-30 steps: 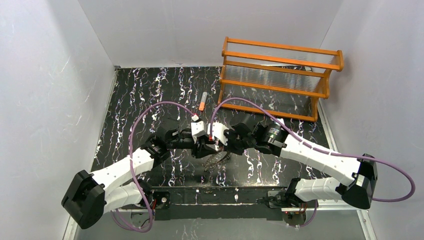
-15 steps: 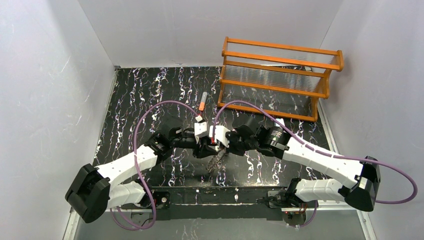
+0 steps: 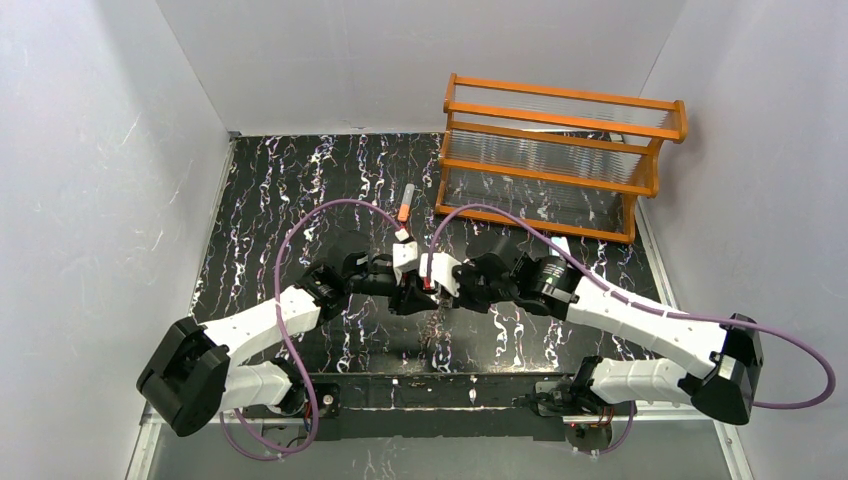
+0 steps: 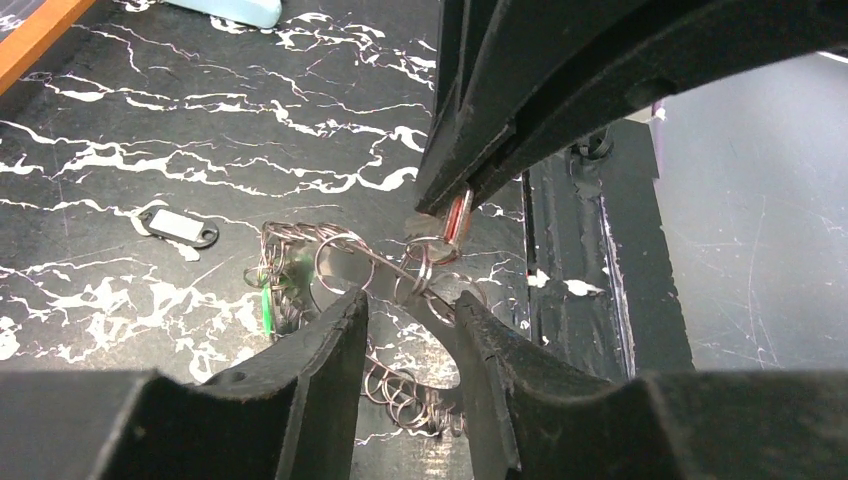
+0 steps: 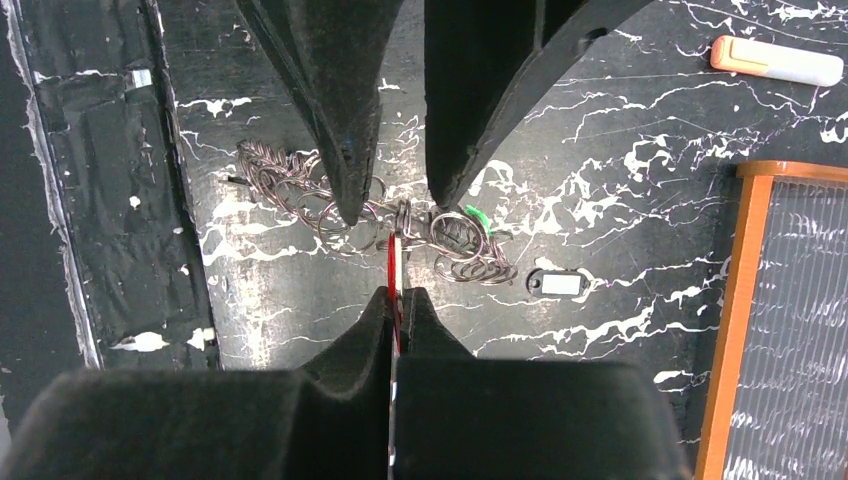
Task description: Remove the keys from the keyring
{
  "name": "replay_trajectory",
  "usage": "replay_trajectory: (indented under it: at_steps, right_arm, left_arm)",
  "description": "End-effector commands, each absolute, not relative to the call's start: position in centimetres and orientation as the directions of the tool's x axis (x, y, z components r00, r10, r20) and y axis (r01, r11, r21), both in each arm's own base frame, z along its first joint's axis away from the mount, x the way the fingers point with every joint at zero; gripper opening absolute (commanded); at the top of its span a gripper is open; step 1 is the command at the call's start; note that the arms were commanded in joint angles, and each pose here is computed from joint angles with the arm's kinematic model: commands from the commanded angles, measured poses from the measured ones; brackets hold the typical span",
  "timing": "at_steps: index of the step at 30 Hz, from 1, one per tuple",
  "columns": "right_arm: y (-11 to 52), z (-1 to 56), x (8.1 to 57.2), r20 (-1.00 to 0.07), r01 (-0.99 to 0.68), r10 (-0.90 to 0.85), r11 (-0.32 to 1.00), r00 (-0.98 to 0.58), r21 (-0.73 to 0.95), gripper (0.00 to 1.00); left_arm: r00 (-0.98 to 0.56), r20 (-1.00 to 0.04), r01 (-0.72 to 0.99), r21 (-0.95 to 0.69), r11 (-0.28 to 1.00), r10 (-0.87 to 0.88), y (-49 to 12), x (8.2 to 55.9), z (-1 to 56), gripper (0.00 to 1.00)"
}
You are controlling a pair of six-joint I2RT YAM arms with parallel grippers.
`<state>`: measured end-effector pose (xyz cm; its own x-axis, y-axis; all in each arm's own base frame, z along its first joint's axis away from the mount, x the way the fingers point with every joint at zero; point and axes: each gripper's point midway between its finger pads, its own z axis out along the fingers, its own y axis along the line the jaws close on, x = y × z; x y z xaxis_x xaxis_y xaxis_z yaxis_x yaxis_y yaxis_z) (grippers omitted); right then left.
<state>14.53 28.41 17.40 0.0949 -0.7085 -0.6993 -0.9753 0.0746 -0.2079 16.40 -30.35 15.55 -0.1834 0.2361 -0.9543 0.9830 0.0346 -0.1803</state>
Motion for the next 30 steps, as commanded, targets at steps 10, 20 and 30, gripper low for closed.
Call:
replay_trajectory:
  at_steps: [10,20,30]
  right_arm:
    - [27.2,16.7,15.2,-0.734,-0.954,-0.679,0.212,0.012,-0.212,0.01]
    - [27.1,17.5,15.0,-0.776,-0.952,-0.63,0.239,-0.002,-0.191,0.01]
    - [27.3,18.4,14.8,-0.805,-0.952,-0.594,0.24,0.011,-0.19,0.01]
  left_arm:
    - [-0.183,-0.962,0.983,-0.178,0.044,0.2,-30.9,16.8,16.6,0.36]
    - [-0.206,-0.959,0.979,-0.2,0.05,0.194,-31.2,16.8,16.3,0.37]
    - [-0.256,-0.958,0.956,-0.231,0.182,0.131,-31.7,17.5,16.7,0.37]
